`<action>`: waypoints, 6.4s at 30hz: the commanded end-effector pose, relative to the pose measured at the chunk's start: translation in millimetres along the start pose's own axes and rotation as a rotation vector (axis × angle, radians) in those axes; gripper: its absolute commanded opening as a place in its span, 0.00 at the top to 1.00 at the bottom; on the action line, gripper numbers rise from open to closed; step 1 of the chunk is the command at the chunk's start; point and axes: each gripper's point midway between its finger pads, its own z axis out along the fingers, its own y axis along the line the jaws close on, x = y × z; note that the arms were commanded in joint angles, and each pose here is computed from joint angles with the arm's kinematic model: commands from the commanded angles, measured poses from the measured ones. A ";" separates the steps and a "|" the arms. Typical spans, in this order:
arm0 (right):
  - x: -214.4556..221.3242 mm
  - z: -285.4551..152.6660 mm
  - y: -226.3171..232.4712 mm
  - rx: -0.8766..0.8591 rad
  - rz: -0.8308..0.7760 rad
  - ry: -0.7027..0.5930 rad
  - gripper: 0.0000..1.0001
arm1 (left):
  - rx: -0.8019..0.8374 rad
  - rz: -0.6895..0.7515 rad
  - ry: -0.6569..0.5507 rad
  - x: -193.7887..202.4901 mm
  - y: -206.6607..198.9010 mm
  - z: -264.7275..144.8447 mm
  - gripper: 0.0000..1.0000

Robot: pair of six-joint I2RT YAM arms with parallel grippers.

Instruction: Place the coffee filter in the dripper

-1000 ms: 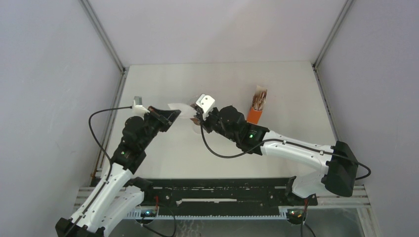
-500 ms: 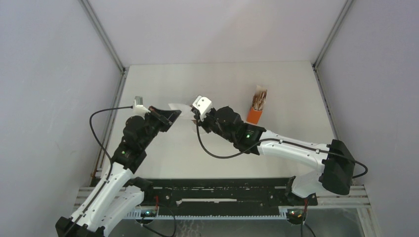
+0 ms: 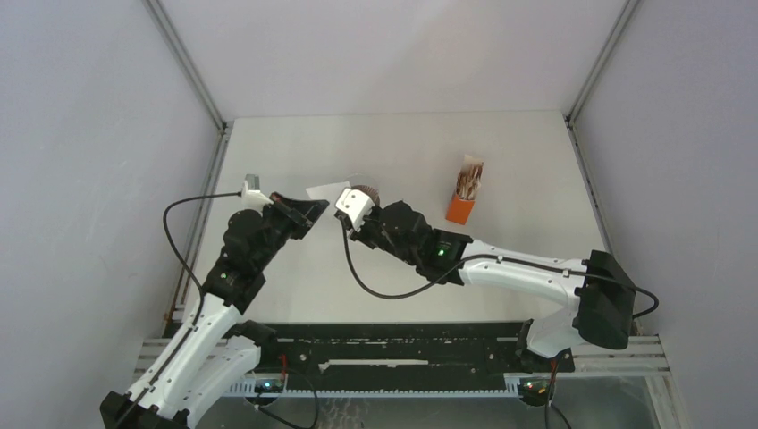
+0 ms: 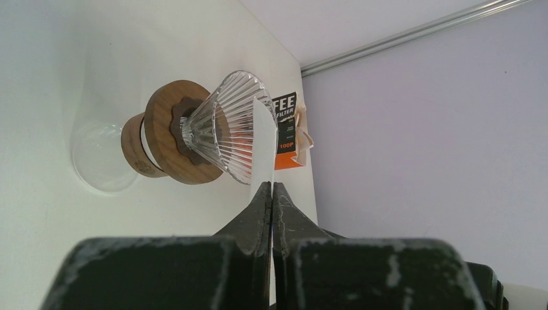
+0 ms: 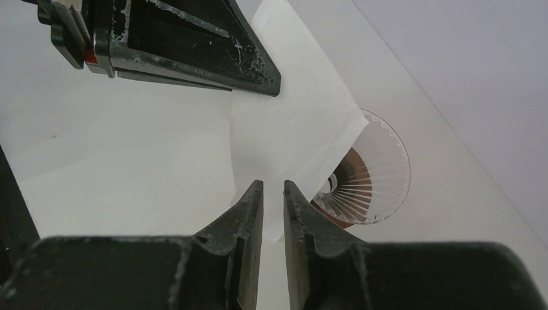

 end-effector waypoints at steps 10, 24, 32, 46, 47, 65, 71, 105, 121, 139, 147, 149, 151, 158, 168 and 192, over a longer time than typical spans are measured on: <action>-33.8 -13.3 6.5 0.006 0.031 -0.063 0.70 | 0.072 0.024 -0.050 -16.9 -29.9 -6.5 1.00; -14.0 1.1 18.5 0.061 -0.042 0.000 0.59 | 0.074 0.022 -0.060 -18.6 -30.9 -8.5 1.00; -9.6 0.7 9.9 0.110 -0.059 0.021 0.69 | 0.075 0.024 -0.059 -18.7 -31.3 -8.4 1.00; -20.3 -9.4 2.5 0.069 0.007 -0.011 0.88 | 0.076 0.028 -0.046 -16.0 -30.5 -7.6 1.00; -20.5 -10.0 3.3 0.060 0.013 -0.012 0.89 | 0.076 0.028 -0.047 -16.2 -30.6 -7.8 1.00; -32.1 -14.7 -14.8 0.113 0.048 -0.047 1.00 | 0.061 0.055 -0.047 -16.1 -28.5 -8.3 0.85; -36.3 -16.0 -28.7 0.105 0.130 -0.012 1.00 | 0.043 0.108 -0.063 -22.6 -30.3 -11.3 0.64; -50.7 -25.3 -58.6 -0.009 0.515 0.113 1.00 | 0.133 0.405 0.061 -28.6 -83.2 -20.6 0.07; -46.2 -22.7 -57.4 -0.012 0.531 0.106 1.00 | 0.113 0.340 0.177 0.2 -76.1 14.4 0.25; -43.6 -22.3 -53.9 0.011 0.486 0.118 1.00 | 0.055 0.363 0.167 0.2 -65.9 24.3 0.42; -43.7 -23.8 -54.0 0.023 0.474 0.120 1.00 | 0.022 0.375 0.158 -1.4 -58.4 25.4 0.52; -44.4 -23.9 -53.3 0.025 0.465 0.118 1.00 | 0.007 0.381 0.154 -2.8 -55.7 26.9 0.54; -44.4 -24.3 -52.3 0.026 0.458 0.120 1.00 | -0.005 0.386 0.156 -3.2 -54.1 27.6 0.56; -42.7 -21.3 -48.4 0.021 0.444 0.134 1.00 | 0.006 0.390 0.141 -8.1 -60.8 25.6 0.56; -44.2 -14.0 -41.7 0.011 0.436 0.141 1.00 | -0.033 0.407 0.167 -7.1 -56.4 30.9 0.57; -26.0 -11.0 -68.4 0.119 0.509 0.207 1.00 | -0.227 0.575 0.250 -16.8 -29.4 26.3 0.99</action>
